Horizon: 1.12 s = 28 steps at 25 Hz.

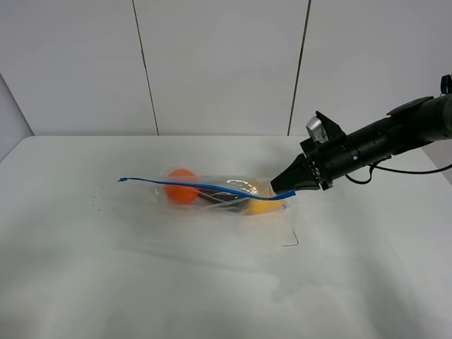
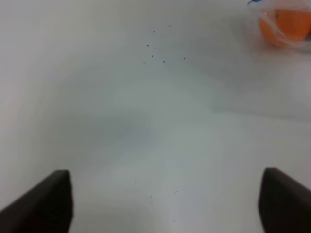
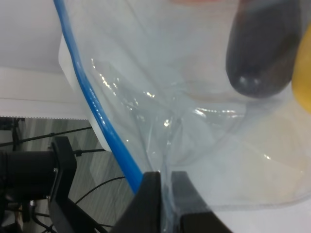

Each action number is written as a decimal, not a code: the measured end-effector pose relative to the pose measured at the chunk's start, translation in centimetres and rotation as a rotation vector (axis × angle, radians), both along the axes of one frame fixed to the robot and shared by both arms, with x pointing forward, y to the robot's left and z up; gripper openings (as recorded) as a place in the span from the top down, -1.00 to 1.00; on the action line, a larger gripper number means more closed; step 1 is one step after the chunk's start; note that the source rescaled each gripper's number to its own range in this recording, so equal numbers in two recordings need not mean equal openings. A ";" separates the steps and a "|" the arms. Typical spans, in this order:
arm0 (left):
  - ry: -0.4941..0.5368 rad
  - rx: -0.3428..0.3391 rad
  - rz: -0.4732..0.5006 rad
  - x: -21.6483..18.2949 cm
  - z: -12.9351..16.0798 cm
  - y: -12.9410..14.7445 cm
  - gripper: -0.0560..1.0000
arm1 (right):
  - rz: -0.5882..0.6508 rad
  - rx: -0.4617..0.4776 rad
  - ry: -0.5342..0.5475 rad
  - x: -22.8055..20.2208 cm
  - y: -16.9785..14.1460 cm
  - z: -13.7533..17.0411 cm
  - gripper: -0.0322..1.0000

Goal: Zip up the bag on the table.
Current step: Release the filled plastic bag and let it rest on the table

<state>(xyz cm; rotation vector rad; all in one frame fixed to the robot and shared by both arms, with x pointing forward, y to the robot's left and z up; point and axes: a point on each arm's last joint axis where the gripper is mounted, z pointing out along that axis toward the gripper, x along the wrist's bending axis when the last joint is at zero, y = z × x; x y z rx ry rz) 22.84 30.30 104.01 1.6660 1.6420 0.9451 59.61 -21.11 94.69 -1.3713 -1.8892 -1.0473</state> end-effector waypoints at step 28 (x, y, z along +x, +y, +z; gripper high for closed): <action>0.000 0.003 0.009 0.0 0.0 0.1 -1.00 | -0.020 -0.020 0.015 0.1 -0.1 -0.2 -0.64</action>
